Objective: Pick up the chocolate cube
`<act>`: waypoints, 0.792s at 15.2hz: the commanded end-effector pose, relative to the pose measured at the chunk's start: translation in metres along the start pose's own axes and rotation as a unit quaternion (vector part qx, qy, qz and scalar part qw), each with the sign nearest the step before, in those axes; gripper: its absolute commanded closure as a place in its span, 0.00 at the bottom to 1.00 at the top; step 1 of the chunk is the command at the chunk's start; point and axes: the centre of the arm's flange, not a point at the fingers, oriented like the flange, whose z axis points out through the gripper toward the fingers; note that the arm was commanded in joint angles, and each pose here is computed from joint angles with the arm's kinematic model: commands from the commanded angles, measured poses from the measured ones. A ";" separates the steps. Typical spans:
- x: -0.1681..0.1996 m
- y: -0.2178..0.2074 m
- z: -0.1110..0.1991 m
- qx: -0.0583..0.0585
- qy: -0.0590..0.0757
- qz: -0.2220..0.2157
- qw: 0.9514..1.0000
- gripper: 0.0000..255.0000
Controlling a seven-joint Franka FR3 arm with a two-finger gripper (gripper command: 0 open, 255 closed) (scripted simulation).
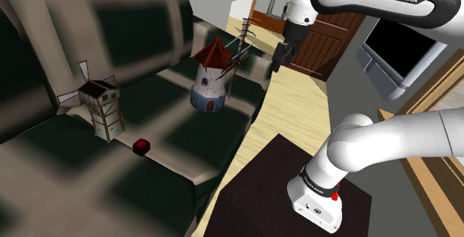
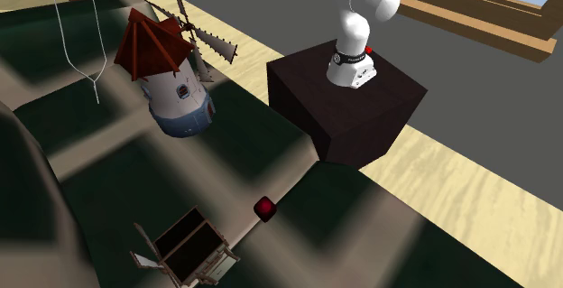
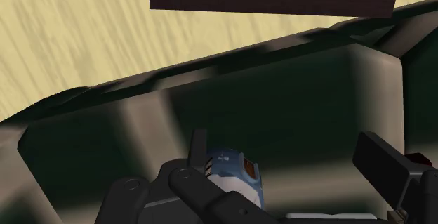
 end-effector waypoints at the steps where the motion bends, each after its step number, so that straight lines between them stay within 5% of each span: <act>1: 0.000 0.000 0.000 0.000 0.000 0.000 1.000 0.00; 12: 0.073 -0.099 0.076 0.009 -0.010 -0.008 1.000 0.00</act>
